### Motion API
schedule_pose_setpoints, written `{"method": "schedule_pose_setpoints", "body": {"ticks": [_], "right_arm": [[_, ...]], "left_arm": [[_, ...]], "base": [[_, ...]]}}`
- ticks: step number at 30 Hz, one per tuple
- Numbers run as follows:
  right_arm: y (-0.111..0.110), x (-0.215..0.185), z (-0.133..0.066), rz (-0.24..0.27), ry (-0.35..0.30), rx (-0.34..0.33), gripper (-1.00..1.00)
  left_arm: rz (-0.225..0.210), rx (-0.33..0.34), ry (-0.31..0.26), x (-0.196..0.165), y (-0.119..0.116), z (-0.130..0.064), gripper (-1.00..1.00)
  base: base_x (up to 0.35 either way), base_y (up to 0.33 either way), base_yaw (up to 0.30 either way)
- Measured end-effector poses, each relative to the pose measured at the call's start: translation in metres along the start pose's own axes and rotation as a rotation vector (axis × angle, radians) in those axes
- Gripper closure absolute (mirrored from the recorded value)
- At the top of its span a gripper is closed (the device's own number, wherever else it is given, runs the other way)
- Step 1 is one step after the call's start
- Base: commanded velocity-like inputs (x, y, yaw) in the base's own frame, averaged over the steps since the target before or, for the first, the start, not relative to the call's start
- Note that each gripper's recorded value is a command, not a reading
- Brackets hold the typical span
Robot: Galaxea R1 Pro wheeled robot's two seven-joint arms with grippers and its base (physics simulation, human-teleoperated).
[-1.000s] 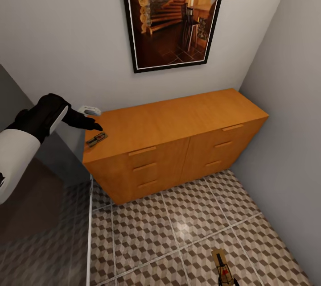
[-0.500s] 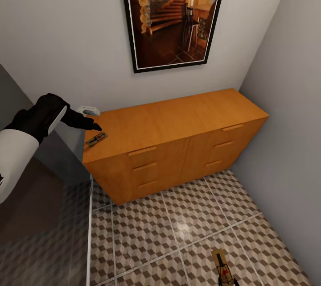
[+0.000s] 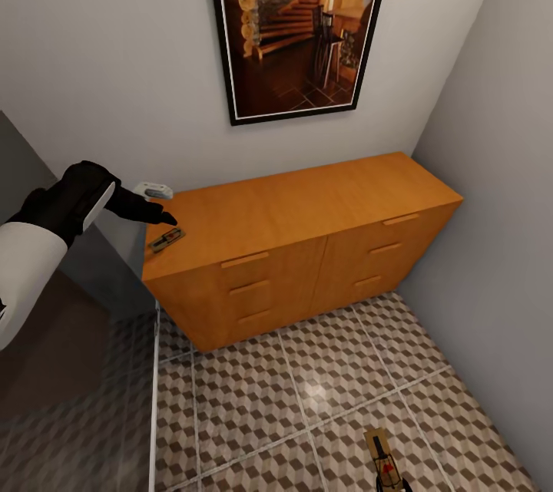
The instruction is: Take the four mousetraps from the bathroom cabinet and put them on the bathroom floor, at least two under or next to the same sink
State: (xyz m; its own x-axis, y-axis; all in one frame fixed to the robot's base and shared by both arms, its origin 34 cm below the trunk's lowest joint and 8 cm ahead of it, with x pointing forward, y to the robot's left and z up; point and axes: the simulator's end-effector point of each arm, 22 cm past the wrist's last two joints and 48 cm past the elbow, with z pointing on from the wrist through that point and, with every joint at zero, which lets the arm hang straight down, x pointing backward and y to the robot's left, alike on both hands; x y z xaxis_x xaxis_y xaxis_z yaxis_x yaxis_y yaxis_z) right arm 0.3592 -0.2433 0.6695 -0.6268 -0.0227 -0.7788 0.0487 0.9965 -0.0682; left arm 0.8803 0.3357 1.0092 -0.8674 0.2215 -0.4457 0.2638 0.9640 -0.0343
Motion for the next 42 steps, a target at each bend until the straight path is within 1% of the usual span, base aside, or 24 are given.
{"method": "schedule_pose_setpoints", "body": {"ticks": [19,42], "right_arm": [[0.0,0.007,-0.002,-0.001,0.016,0.0,1.0],[0.0,0.007,-0.002,-0.001,0.017,0.0,1.0]], "left_arm": [[-0.003,0.004,0.017,0.006,0.0,0.012,-1.0],[-0.003,0.004,0.018,0.006,0.001,0.012,-1.0]], "base": [[0.0,0.0,0.0],[0.0,0.0,0.0]]}}
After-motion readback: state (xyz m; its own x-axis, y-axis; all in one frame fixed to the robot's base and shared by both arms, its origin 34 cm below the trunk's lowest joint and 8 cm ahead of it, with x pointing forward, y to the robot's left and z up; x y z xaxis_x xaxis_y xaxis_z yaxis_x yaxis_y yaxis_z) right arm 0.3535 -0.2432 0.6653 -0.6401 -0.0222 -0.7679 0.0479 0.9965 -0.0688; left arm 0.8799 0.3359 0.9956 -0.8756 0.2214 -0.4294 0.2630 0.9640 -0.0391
